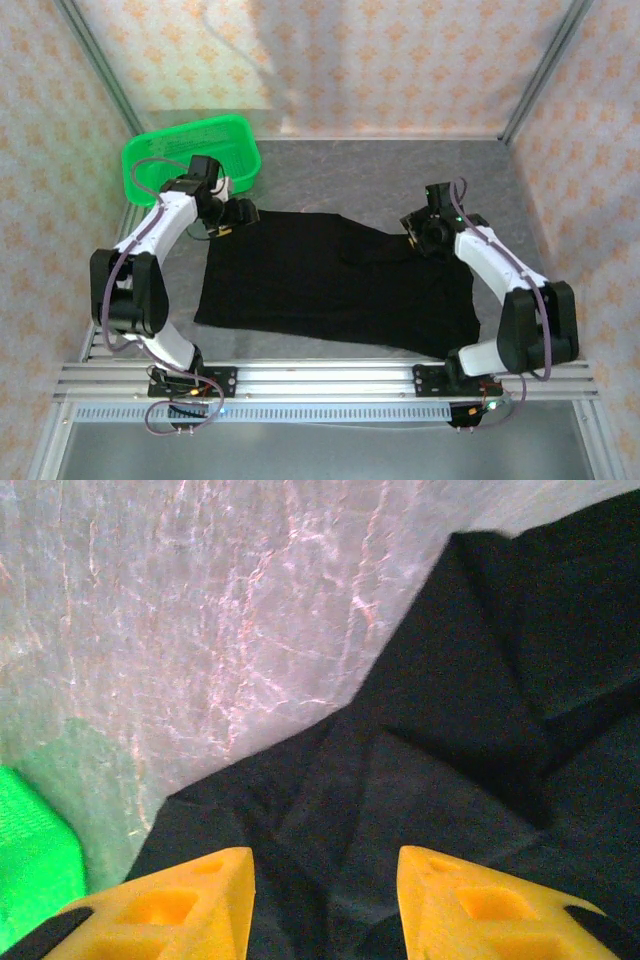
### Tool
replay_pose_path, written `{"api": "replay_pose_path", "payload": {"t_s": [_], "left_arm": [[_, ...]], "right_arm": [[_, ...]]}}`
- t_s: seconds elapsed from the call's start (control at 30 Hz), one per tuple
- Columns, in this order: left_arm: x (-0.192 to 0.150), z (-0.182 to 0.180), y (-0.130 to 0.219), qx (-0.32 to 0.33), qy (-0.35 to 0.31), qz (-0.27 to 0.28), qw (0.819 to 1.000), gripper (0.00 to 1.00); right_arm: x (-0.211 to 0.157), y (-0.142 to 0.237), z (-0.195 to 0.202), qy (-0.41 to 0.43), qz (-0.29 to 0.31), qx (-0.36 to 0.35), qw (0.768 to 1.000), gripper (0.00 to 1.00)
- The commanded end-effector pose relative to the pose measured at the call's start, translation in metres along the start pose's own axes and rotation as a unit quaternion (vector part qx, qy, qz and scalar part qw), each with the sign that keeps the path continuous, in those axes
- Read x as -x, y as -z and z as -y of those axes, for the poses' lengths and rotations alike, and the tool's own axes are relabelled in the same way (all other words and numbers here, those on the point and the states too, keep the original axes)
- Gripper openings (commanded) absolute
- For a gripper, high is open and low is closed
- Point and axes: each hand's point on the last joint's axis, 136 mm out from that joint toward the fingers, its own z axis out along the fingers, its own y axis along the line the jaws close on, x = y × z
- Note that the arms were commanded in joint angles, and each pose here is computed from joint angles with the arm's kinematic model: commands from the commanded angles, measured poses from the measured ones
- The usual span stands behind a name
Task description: Fold and stack the t-shirts
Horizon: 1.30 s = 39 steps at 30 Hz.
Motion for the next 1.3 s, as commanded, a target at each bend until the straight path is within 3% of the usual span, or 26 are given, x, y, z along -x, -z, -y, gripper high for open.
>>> {"api": "replay_pose_path", "payload": {"t_s": [0.0, 0.2, 0.5, 1.27], "left_arm": [[0.019, 0.011, 0.030, -0.013, -0.007, 0.055, 0.998, 0.74], [0.026, 0.017, 0.052, -0.013, -0.023, 0.082, 0.996, 0.75], [0.016, 0.007, 0.054, 0.004, -0.025, 0.075, 0.997, 0.75], [0.009, -0.013, 0.043, 0.025, -0.007, 0.066, 0.997, 0.75]], "right_arm": [[-0.002, -0.021, -0.007, -0.045, -0.029, 0.003, 0.999, 0.42], [0.007, -0.049, 0.001, -0.041, -0.025, -0.038, 0.998, 0.39], [0.009, -0.076, 0.018, -0.035, -0.030, -0.081, 0.996, 0.38], [-0.007, -0.057, 0.056, -0.007, -0.044, -0.138, 0.989, 0.29]]}}
